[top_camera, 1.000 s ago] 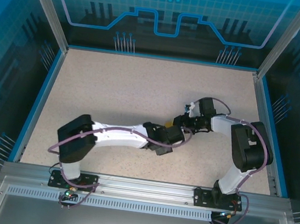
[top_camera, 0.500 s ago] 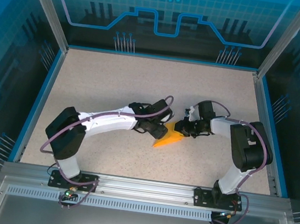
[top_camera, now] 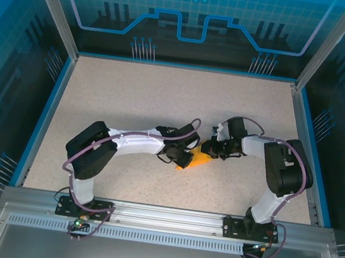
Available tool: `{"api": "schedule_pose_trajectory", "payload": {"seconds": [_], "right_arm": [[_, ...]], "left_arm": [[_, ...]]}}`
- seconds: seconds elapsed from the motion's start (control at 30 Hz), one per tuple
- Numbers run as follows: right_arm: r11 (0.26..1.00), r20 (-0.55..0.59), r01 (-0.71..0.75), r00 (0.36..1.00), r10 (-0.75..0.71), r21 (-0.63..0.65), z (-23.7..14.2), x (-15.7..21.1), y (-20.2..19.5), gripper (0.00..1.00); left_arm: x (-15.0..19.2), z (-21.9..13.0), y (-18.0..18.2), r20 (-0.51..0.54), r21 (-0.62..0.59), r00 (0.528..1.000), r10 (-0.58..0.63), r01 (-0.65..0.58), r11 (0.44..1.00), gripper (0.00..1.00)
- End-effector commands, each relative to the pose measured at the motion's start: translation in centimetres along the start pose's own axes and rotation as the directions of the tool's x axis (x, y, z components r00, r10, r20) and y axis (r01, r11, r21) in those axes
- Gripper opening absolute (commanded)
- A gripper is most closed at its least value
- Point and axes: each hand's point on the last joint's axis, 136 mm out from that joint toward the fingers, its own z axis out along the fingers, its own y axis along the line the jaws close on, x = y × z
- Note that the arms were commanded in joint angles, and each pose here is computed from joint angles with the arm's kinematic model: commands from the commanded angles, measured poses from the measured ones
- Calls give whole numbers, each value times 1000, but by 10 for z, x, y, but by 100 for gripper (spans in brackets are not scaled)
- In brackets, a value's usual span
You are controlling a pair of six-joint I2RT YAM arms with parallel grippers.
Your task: Fold a paper plane with a square sheet of paper (pick it up from the middle)
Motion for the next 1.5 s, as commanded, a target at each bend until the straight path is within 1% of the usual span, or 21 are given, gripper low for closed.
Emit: {"api": "schedule_pose_trajectory", "payload": {"seconds": [0.0, 0.33, 0.5, 0.6, 0.73, 0.97, 1.03, 1.2, 1.47], "right_arm": [[999, 8, 32, 999, -32, -22, -5, 2, 8, 9], [998, 53, 38, 998, -36, -42, -21, 3, 23, 11], [1000, 65, 4, 998, -2, -28, -33, 16, 25, 10], [999, 63, -31, 997, 33, -32, -33, 26, 26, 9], [999, 69, -36, 997, 37, -15, -29, 36, 29, 8], [998, 57, -68, 996, 68, 2, -13, 42, 19, 8], [997, 54, -76, 996, 76, -14, -7, 42, 17, 8], [996, 41, -83, 996, 81, 34, 2, 44, 3, 8], [988, 22, -91, 996, 89, 123, 6, 54, -20, 7]], "left_arm": [[8, 13, -8, -34, 34, 999, -4, 5, 999, 14], [19, 28, -11, -59, 48, 998, -4, 7, 999, 12], [25, 33, -9, -68, 49, 998, -12, 15, 999, 12], [25, 34, -10, -64, 55, 998, -17, 20, 998, 12], [24, 34, -13, -56, 71, 998, -21, 25, 997, 12], [22, 31, -15, -34, 88, 999, -29, 32, 996, 11], [21, 30, -16, -26, 94, 999, -32, 34, 995, 11], [19, 25, -17, -13, 96, 999, -34, 35, 995, 12], [4, 4, -17, 39, 112, 997, -69, 64, 992, 15]]}}
